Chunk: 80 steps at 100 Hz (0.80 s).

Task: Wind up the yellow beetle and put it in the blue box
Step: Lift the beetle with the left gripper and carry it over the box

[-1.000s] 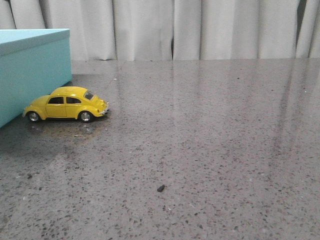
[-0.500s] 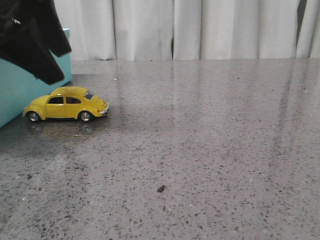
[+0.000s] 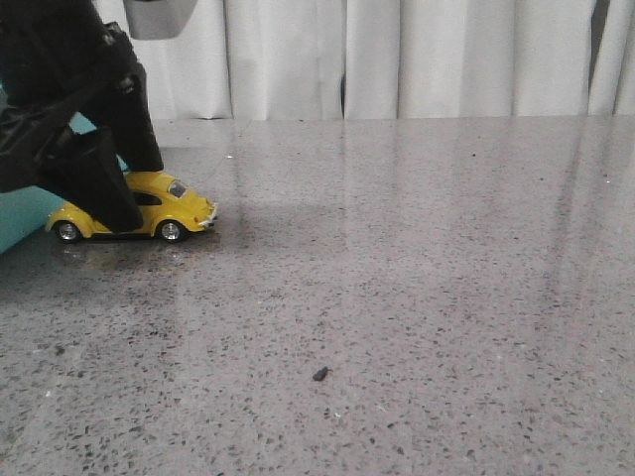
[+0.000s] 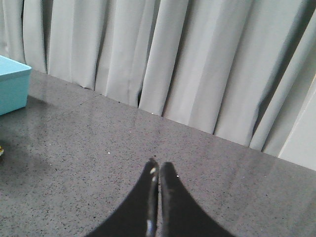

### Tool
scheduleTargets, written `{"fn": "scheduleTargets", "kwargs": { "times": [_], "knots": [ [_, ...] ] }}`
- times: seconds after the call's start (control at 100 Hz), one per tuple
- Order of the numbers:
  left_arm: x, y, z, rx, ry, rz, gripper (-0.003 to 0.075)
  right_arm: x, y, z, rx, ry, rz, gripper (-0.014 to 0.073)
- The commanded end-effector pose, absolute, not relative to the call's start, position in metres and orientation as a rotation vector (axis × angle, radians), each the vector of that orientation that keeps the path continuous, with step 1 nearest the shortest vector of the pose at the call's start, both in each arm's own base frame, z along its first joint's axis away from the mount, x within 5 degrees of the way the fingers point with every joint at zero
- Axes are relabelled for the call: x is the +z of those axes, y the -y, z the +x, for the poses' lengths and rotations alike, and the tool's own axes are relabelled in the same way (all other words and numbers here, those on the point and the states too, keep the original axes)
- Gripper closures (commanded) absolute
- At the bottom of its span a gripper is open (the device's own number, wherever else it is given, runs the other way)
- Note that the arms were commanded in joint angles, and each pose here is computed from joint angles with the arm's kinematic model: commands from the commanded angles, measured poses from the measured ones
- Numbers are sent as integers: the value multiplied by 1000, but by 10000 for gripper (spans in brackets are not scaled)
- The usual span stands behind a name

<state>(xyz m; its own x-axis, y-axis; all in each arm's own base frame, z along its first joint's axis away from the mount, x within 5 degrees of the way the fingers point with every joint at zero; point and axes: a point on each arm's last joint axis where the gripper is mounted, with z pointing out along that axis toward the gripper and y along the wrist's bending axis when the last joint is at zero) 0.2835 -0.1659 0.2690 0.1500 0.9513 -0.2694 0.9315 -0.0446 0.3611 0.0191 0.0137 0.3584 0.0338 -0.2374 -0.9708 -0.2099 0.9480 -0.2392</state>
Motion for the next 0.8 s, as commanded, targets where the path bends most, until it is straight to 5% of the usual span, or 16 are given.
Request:
{"fn": "scheduleTargets", "kwargs": {
  "times": [0.0, 0.19, 0.5, 0.79],
  "knots": [
    [290, 170, 285, 91, -1729, 1904, 281, 371, -12, 19, -37, -1459, -331, 644],
    [282, 172, 286, 58, -1757, 1921, 343, 371, -12, 19, -37, -1459, -331, 644],
    [283, 174, 286, 5, -1778, 1910, 566, 371, -12, 19, -37, -1459, -331, 644],
    [361, 183, 287, -88, -1741, 1666, 625, 371, -12, 19, -37, -1459, -331, 644]
  ]
}}
